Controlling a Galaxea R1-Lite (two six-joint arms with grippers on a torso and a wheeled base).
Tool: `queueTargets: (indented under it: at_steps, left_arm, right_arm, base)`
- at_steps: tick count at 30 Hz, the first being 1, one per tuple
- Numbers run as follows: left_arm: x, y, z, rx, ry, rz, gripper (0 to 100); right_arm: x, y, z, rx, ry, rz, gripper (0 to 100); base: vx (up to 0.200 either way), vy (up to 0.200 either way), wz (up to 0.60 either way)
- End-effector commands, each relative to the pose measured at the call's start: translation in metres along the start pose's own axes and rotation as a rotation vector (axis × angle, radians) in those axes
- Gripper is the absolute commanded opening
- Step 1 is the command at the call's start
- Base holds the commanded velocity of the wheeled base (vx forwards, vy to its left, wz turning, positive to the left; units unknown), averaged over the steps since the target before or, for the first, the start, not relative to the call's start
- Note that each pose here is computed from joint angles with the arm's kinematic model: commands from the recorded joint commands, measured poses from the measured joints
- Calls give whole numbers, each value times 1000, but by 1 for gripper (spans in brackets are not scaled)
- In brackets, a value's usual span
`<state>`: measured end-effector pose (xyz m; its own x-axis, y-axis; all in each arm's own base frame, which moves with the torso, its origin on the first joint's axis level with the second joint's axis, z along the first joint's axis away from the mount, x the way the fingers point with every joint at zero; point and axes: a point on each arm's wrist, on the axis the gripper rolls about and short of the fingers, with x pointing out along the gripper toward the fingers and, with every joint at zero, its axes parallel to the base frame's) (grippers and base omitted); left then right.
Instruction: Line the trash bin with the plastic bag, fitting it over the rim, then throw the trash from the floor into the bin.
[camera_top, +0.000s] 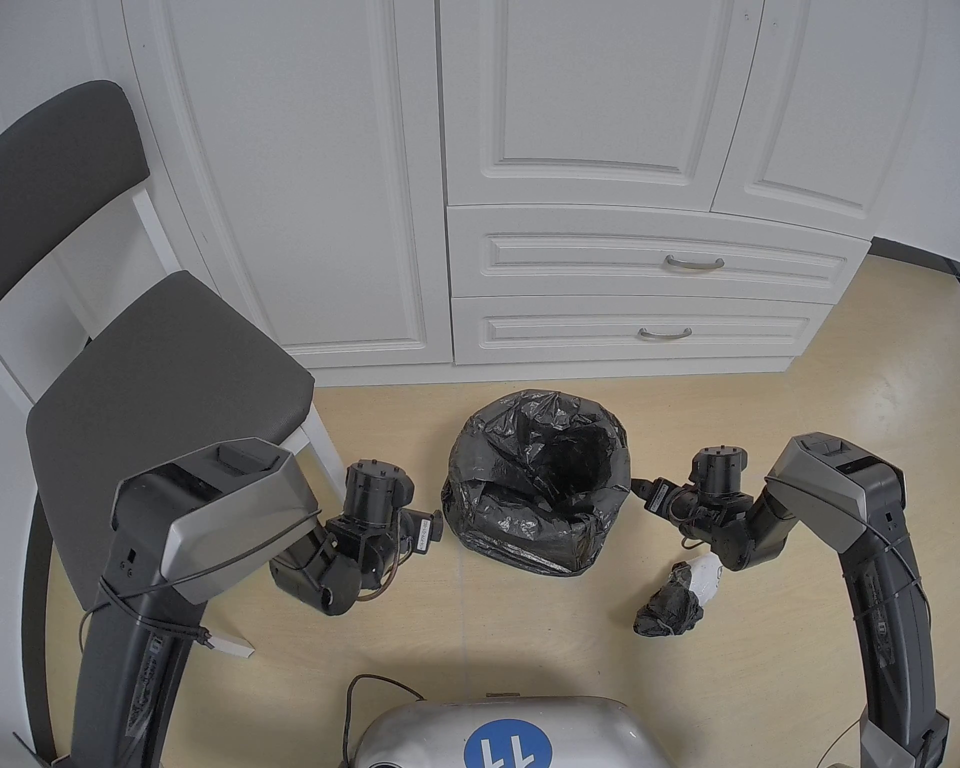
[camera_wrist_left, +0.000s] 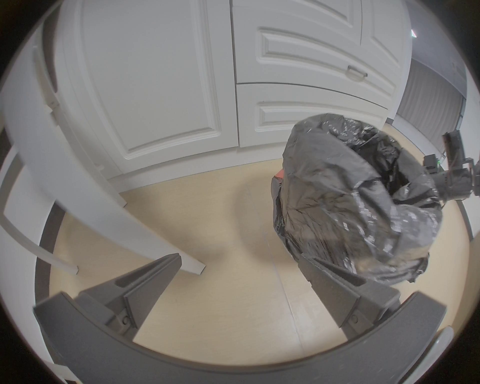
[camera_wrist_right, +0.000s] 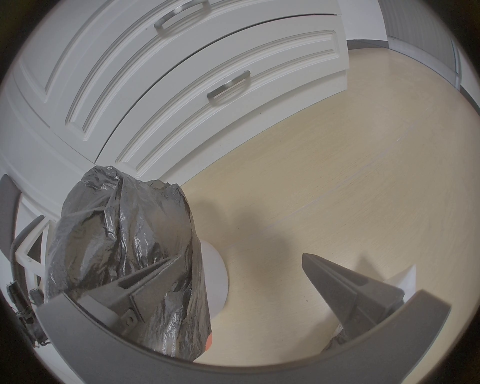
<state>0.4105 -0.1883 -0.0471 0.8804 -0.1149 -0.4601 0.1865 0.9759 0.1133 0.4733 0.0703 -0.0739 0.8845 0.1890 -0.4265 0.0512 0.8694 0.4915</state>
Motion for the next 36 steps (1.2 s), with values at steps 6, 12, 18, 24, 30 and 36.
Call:
queueTargets:
  at_steps: [6,12,18,24,30,36]
  left_arm:
    - [-129,4,9,-89,-155,-95,100]
    - [-167,10,-8,-95,-211,-139,100]
    - [-188,12,10,-107,-268,-211,100]
    - [-213,2,21,-99,-322,-277,100]
    - [-236,10,43,-124,-421,-287,100]
    - [-265,23,61,-136,-522,-287,100]
  right_arm:
    - [0,-2,2,-9,28,-29,100]
    - [0,-4,4,-19,28,-37,100]
    - [0,-4,4,-8,30,-42,100]
    - [-5,-6,2,-32,-158,-1,100]
    - [-27,-14,-3,-157,-128,29,100]
    - [-42,3,54,-190,144,-96,100]
  base:
    - [0,0,0]
    - [0,0,0]
    - [0,0,0]
    - [0,0,0]
    - [0,0,0]
    - [0,0,0]
